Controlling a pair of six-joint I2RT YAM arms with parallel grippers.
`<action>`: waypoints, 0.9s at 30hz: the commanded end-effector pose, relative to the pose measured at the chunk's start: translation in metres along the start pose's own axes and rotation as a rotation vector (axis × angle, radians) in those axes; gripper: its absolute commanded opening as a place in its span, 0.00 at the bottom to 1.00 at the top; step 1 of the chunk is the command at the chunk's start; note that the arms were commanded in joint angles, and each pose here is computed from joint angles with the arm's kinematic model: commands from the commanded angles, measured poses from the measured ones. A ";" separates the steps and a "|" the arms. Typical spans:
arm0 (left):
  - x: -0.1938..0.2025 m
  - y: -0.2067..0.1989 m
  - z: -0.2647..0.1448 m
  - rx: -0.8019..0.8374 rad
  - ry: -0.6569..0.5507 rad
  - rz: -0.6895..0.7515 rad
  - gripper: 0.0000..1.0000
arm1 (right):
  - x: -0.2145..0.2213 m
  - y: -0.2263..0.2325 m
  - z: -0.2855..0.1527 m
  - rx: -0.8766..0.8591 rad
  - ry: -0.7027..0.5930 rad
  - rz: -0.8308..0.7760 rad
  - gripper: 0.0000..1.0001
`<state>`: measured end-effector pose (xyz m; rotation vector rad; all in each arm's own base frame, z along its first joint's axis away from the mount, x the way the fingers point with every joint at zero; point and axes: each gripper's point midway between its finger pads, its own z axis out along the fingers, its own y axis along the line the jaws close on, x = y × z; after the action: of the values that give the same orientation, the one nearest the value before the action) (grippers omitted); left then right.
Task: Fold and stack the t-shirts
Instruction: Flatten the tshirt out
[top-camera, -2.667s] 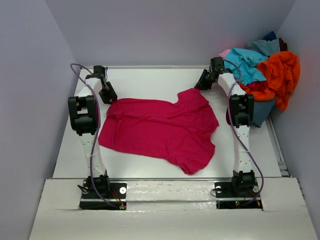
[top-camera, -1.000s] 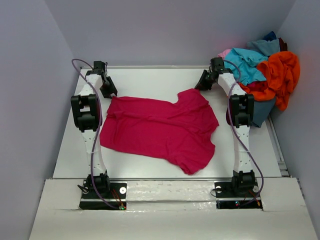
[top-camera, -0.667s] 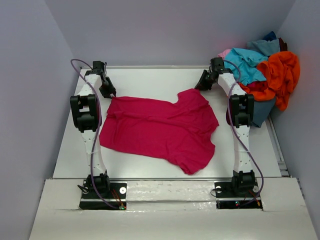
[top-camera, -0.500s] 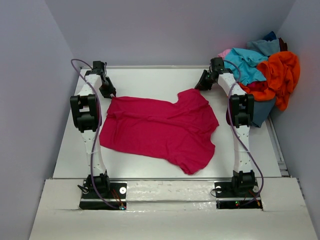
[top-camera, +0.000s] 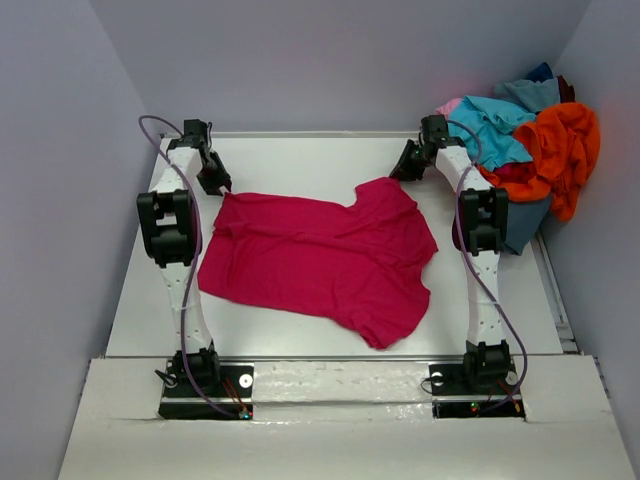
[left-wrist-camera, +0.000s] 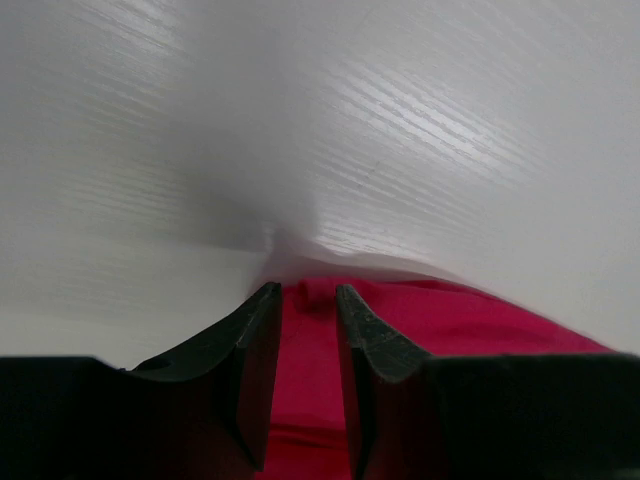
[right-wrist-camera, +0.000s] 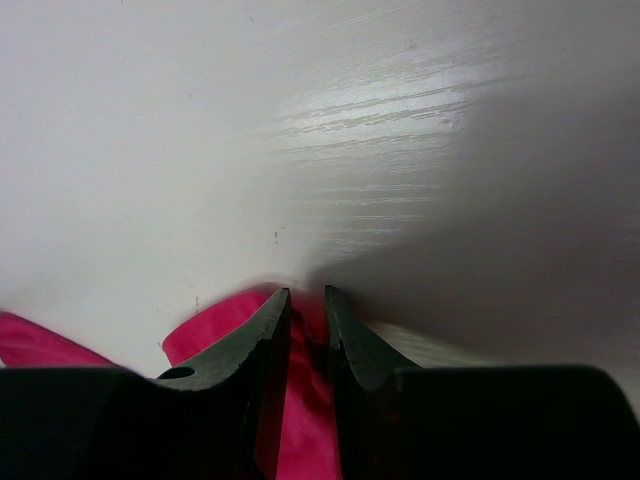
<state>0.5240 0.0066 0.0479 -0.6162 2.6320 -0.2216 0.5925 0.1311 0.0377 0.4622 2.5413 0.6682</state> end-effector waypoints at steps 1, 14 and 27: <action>-0.018 -0.012 -0.042 0.045 -0.072 0.011 0.38 | 0.002 -0.004 -0.006 0.018 0.007 -0.001 0.26; -0.012 -0.008 -0.031 0.034 -0.046 0.012 0.37 | 0.002 -0.003 -0.008 0.017 0.008 -0.005 0.26; -0.002 -0.009 -0.024 0.028 -0.015 0.014 0.42 | 0.002 -0.004 -0.006 0.018 0.009 -0.002 0.26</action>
<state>0.5239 0.0045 0.0609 -0.6074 2.6148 -0.2390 0.5920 0.1313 0.0367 0.4622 2.5425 0.6694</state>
